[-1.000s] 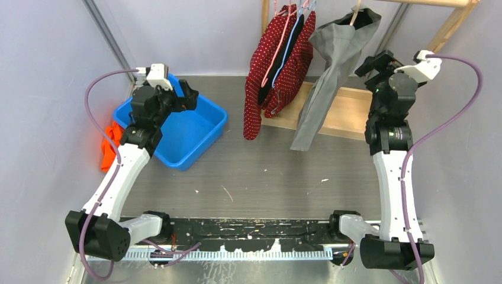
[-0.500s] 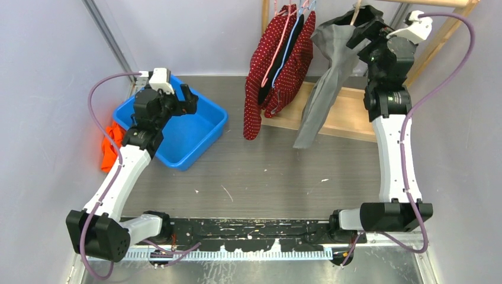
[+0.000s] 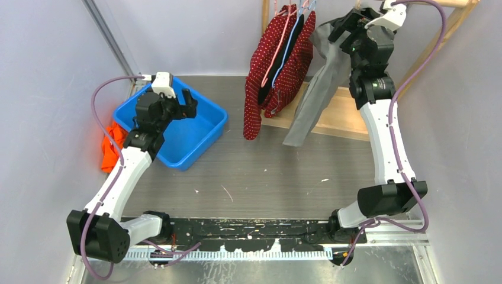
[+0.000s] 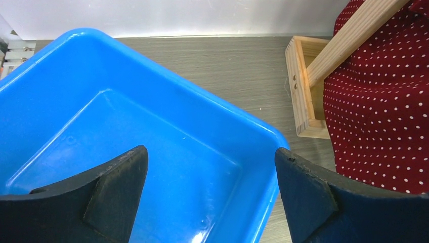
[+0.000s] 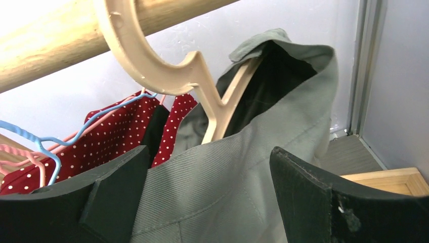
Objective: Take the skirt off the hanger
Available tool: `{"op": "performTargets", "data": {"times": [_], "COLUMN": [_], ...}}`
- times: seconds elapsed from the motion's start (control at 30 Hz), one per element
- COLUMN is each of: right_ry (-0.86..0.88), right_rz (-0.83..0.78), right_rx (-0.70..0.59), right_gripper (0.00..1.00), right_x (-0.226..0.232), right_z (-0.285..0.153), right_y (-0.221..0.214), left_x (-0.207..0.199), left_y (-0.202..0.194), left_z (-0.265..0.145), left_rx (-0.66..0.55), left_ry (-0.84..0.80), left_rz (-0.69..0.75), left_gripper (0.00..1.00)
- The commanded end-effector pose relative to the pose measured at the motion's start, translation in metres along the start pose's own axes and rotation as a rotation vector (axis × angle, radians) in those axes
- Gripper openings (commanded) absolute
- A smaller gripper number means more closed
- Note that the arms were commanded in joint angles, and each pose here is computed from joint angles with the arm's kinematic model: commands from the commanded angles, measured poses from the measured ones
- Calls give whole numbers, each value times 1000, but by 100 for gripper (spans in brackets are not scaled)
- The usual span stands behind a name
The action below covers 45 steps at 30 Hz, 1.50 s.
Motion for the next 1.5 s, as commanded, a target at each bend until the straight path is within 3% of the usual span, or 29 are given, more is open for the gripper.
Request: {"op": "performTargets", "data": {"times": [0.0,0.33,0.8,1.03,1.47], "right_ry": [27,-167,-389,-304,-179], "right_rz": [-11,-56,-153,-140,-85], "right_rx": [-109,-215,-351,-364,-283], "right_gripper": [93,93,95,95,93], "right_x": [18,-20,-53,-32,-1], "right_z": [5,23,-15,-20,5], "right_y": [25,21,59,78,72], "left_x": [6,7,6,5,5], "left_y": [5,-4,-12,-12,-17], "left_z": [4,8,11,10,15], "left_rx": [-22,10,31,30,42], "left_ry": [25,25,21,17,18], "left_rz": [32,51,49,46,50], "left_gripper": [95,95,95,95,95]}}
Point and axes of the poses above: each gripper's point midway between its finger pads, its own z axis out along the fingers, its own x axis along the line the jaws close on, y = z × x, the point moved 2 cm from there along -z, back along the fingers, and after that the axes turned 14 degrees about z, right-handed, at the moved point
